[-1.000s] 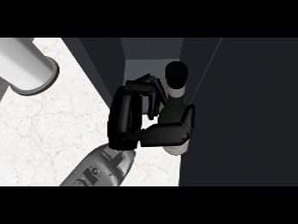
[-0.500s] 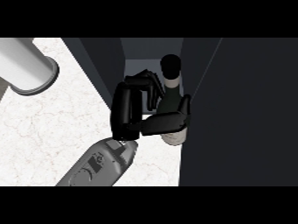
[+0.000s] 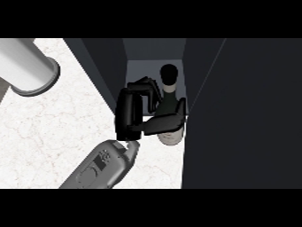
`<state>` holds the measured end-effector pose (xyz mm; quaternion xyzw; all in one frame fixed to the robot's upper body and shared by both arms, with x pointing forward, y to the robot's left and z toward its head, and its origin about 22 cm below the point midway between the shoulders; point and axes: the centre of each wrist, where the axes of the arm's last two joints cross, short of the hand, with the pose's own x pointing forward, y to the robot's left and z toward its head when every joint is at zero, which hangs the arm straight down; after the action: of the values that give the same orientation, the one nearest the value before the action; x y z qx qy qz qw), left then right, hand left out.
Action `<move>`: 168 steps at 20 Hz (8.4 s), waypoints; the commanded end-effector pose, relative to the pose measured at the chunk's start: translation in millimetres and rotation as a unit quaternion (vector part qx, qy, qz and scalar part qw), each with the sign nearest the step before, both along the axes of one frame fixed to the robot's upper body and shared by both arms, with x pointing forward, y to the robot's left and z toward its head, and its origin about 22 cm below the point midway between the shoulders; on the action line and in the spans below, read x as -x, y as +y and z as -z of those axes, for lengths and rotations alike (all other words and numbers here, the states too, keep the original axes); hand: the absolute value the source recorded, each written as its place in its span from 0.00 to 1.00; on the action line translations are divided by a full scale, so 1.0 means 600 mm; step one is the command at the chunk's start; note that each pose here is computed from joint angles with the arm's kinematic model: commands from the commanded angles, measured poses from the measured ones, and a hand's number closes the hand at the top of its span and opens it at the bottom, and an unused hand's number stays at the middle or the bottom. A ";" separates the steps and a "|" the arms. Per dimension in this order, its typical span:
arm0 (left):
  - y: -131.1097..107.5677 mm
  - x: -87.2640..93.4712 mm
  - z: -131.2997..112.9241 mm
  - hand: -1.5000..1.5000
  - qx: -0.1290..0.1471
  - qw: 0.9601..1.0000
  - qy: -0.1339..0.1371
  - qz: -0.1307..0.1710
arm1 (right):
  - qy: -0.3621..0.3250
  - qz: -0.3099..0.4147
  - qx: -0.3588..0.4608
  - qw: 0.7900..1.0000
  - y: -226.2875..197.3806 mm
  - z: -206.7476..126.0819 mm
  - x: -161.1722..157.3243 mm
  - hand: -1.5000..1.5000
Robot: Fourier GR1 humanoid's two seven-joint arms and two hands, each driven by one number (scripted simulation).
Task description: Pick up the wine, place it into the cabinet and close the cabinet
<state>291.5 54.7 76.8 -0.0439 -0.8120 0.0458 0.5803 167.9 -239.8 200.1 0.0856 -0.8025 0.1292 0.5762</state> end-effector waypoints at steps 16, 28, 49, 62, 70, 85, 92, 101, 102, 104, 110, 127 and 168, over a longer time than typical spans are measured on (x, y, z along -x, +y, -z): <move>0.041 -0.068 0.081 1.00 -0.033 0.998 -0.015 -0.056 | -0.020 -0.016 -0.017 1.000 -0.004 -0.013 0.023 0.00; 0.083 -0.131 0.059 1.00 -0.014 0.999 0.019 -0.048 | -0.021 -0.032 -0.019 0.999 0.005 -0.019 0.069 0.00; 0.067 -0.224 0.048 1.00 -0.078 0.989 -0.020 -0.122 | -0.020 -0.033 -0.027 0.999 0.006 0.000 0.038 0.00; 0.087 -0.226 0.076 1.00 0.013 0.991 0.031 -0.131 | -0.015 -0.048 -0.033 0.998 0.008 -0.001 0.026 0.00; 0.101 -0.227 0.087 1.00 0.014 0.989 0.041 -0.138 | -0.024 -0.051 -0.036 0.998 0.011 -0.012 0.029 0.00; 0.106 -0.218 0.114 0.00 -0.054 0.984 0.051 -0.163 | -0.034 -0.057 -0.034 0.997 0.017 0.006 0.014 0.00; 0.123 -0.206 0.140 0.00 -0.099 0.979 0.063 -0.168 | -0.028 -0.053 -0.032 0.998 0.015 0.008 0.023 0.00; 0.147 -0.219 0.122 0.00 -0.073 0.980 0.032 -0.182 | -0.032 -0.063 -0.021 0.997 0.017 0.004 0.005 0.00; 0.127 -0.205 0.142 0.00 -0.069 0.980 0.033 -0.181 | -0.024 -0.058 -0.035 0.997 0.025 0.013 0.000 0.00; 0.138 -0.208 0.139 0.00 -0.065 0.982 0.037 -0.172 | -0.025 -0.066 -0.034 0.997 0.028 0.005 0.023 0.00; 0.131 -0.202 0.146 0.00 -0.054 0.989 0.023 -0.137 | -0.019 -0.060 -0.028 0.998 0.015 0.004 0.024 0.00; 0.122 -0.185 0.170 0.00 0.004 0.995 0.029 -0.097 | -0.013 -0.063 -0.027 0.998 0.039 -0.006 0.020 0.00; -0.012 0.152 0.120 0.00 0.046 0.997 -0.001 -0.065 | -0.018 -0.022 -0.028 0.999 -0.004 0.004 0.030 0.00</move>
<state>221.4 48.2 -2.5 -0.0463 -0.8076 0.1060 0.5782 165.3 -231.6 189.9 0.1014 -0.8040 0.1202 0.5735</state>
